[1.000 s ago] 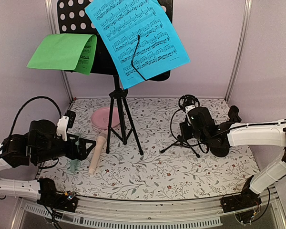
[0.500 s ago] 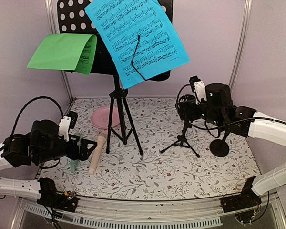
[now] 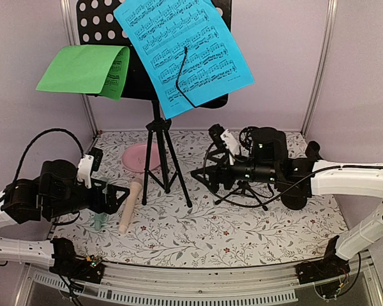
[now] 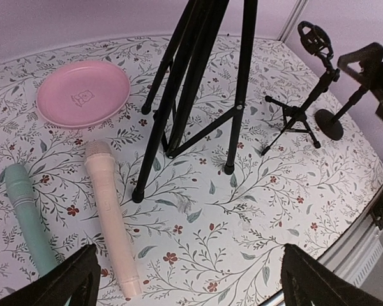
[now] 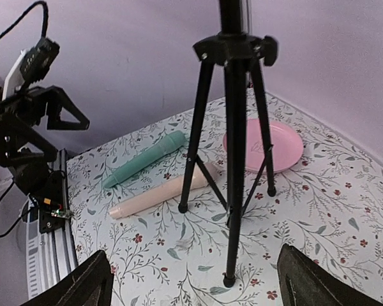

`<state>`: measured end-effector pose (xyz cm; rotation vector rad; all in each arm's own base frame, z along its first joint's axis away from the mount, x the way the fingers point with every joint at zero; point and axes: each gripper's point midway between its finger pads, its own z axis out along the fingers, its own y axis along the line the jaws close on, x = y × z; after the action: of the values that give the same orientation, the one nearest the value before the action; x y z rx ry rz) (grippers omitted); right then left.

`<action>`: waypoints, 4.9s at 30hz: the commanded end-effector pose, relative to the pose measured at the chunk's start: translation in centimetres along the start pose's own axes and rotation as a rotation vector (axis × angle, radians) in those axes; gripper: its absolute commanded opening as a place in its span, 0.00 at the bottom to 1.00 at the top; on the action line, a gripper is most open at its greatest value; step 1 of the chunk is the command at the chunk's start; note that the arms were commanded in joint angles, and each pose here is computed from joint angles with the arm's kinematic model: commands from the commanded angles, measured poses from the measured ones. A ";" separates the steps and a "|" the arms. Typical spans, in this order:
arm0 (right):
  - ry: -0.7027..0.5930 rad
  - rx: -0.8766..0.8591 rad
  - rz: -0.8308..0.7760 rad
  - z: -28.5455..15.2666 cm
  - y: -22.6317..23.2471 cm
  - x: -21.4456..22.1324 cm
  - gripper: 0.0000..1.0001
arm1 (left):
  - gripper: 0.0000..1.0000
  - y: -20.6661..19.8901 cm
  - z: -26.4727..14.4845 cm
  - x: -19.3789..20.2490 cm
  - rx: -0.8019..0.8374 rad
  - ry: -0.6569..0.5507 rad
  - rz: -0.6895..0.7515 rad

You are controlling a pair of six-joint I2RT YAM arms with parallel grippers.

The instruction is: Pack up the instrument practice props

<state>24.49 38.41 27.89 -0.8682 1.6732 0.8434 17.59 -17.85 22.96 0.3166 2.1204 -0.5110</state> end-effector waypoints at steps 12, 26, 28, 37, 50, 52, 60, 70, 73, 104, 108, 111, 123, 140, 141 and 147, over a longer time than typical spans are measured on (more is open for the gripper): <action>-0.016 -0.068 -0.084 9.5 0.5 6.7 0.79 | 0.98 -4.5 -4.7 -9.3 0.160 -0.158 -0.104; -0.053 -0.042 -0.079 8.1 0.2 6.6 0.77 | 0.99 -2.5 -12.6 -16.1 0.377 -0.603 -0.449; -0.049 -0.042 -0.079 8.0 0.1 6.8 0.77 | 0.99 -1.8 -13.8 -16.4 0.413 -0.668 -0.486; -0.031 -0.064 -0.052 8.1 0.4 7.5 0.77 | 0.99 -3.5 -15.4 -18.7 0.522 -0.780 -0.471; -0.022 -0.076 -0.042 8.1 0.7 7.8 0.77 | 0.97 -4.9 -16.8 -22.5 0.582 -0.922 -0.525; -0.018 -0.074 -0.040 8.1 0.6 7.9 0.77 | 0.96 -5.0 -15.8 -22.8 0.554 -0.908 -0.555; -0.019 -0.086 -0.030 7.9 1.1 7.6 0.76 | 0.94 -5.3 -12.7 -24.4 0.457 -0.941 -0.621; -0.010 -0.089 -0.033 8.1 1.3 7.9 0.76 | 0.75 -4.3 -9.0 -27.1 0.452 -0.941 -0.670; -0.006 -0.088 -0.034 8.2 1.3 8.1 0.76 | 0.64 -4.1 -9.0 -27.4 0.462 -0.949 -0.658; 0.054 -0.094 -0.049 9.2 1.8 9.7 0.76 | 0.00 -6.8 -14.4 -32.6 0.590 -1.089 -0.543; 0.056 -0.095 -0.049 9.2 1.9 9.6 0.76 | 0.00 -8.9 -16.0 -34.4 0.654 -1.109 -0.452; 0.062 -0.095 -0.050 9.3 1.9 9.9 0.76 | 0.00 -10.5 -16.9 -35.8 0.697 -1.119 -0.383; 0.083 -0.103 -0.060 9.7 2.4 10.5 0.75 | 0.00 -13.8 -21.6 -39.4 0.809 -1.195 -0.223; 0.107 -0.099 -0.060 10.2 2.5 11.3 0.75 | 0.00 -14.5 -28.2 -39.8 0.902 -1.245 -0.122; 0.108 -0.097 -0.060 10.2 2.5 11.3 0.75 | 0.00 -14.7 -28.5 -39.8 0.914 -1.245 -0.112; 0.115 -0.098 -0.090 10.5 2.4 11.6 0.75 | 0.00 -15.6 -28.5 -39.9 0.935 -1.188 -0.078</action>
<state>24.52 46.31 15.16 -1.0456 1.6869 0.8563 13.24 -18.51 74.46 0.2511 0.6109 -1.3141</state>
